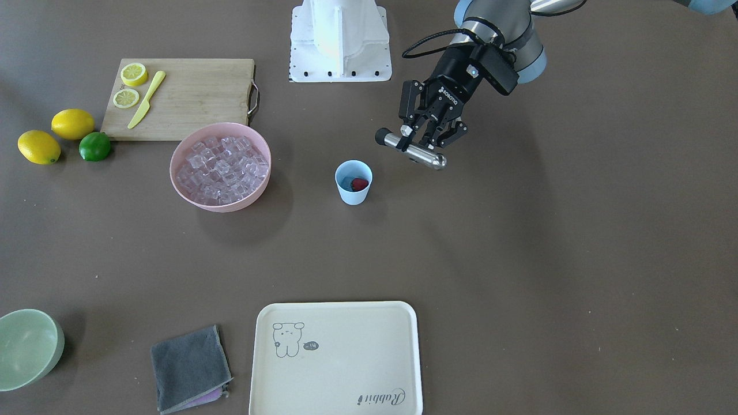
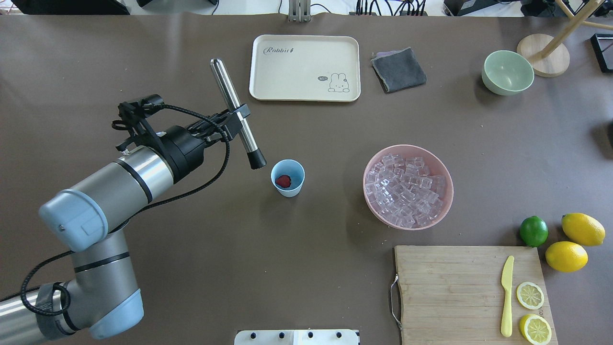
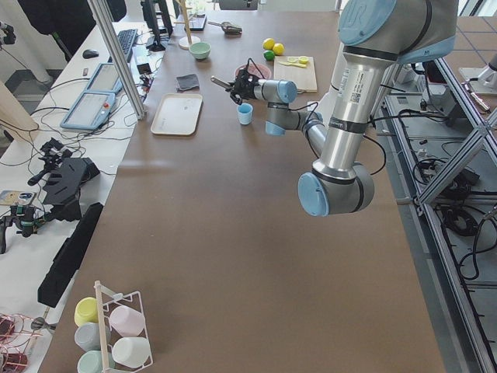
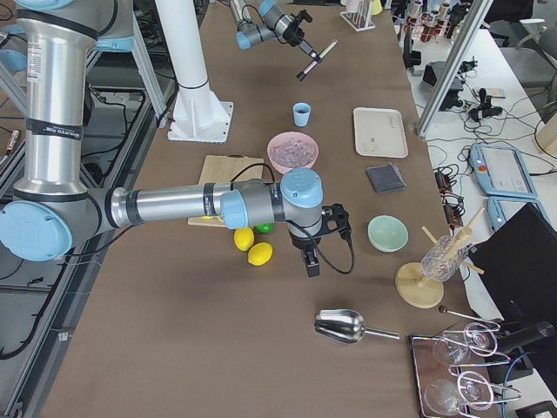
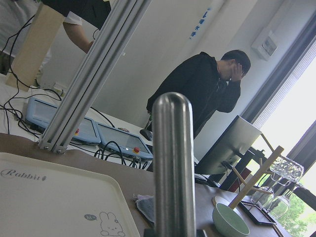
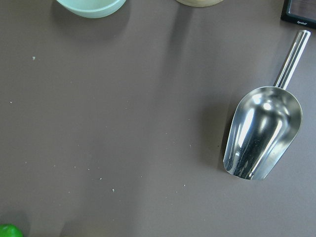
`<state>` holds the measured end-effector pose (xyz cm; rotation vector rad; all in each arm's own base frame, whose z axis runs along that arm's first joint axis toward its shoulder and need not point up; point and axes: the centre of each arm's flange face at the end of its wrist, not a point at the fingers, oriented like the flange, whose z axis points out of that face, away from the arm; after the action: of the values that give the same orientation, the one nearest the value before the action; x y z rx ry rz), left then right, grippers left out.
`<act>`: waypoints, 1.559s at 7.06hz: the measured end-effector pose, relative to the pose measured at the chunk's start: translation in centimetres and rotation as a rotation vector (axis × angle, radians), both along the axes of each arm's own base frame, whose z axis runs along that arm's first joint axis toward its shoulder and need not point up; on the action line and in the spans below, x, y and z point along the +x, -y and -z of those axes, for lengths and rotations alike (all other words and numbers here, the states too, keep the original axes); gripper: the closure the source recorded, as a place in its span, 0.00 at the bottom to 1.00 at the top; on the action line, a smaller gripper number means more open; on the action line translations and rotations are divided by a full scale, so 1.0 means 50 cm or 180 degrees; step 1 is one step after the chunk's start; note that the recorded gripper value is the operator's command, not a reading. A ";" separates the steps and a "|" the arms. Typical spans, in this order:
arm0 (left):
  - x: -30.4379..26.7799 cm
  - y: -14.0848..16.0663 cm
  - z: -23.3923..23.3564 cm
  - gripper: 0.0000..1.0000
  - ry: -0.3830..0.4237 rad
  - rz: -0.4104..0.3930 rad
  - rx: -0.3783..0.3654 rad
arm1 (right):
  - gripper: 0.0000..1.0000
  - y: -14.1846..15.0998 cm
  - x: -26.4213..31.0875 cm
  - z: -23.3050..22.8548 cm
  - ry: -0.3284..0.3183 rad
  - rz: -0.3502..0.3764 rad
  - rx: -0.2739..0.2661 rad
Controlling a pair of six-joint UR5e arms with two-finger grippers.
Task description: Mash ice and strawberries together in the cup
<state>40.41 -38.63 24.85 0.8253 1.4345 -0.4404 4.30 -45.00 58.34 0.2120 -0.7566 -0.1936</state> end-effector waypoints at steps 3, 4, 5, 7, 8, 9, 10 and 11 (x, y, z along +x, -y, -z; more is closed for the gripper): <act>-0.103 0.019 -0.244 1.00 0.0661 -0.0943 -0.0871 | 0.00 -0.003 -0.001 -0.001 0.0017 0.0004 0.0003; -0.182 0.066 -0.314 1.00 0.0778 -0.1307 -0.1225 | 0.00 -0.004 -0.001 -0.002 0.0017 0.0004 0.0001; -0.274 0.113 -0.379 1.00 0.0813 -0.1569 -0.1469 | 0.00 -0.002 -0.001 -0.001 0.0016 0.0004 0.0007; -0.424 0.174 -0.542 1.00 0.1028 -0.1751 -0.1583 | 0.00 -0.001 -0.001 0.000 0.0016 0.0003 0.0008; -0.474 0.190 -0.644 1.00 0.1227 -0.1784 -0.1564 | 0.00 -0.003 -0.001 -0.001 0.0016 0.0004 0.0004; -0.526 0.190 -0.742 1.00 0.1420 -0.1822 -0.1529 | 0.00 -0.004 -0.001 -0.001 0.0016 0.0004 0.0004; -0.587 0.171 -0.825 1.00 0.1555 -0.1869 -0.1491 | 0.00 -0.003 0.000 0.000 0.0011 0.0003 0.0009; -0.634 0.147 -0.878 1.00 0.1606 -0.1903 -0.1475 | 0.00 -0.001 0.000 0.000 0.0000 0.0000 0.0013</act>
<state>8.72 -45.97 68.77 0.0939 0.9803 -0.0797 4.30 -44.92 58.33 0.2159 -0.7564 -0.1952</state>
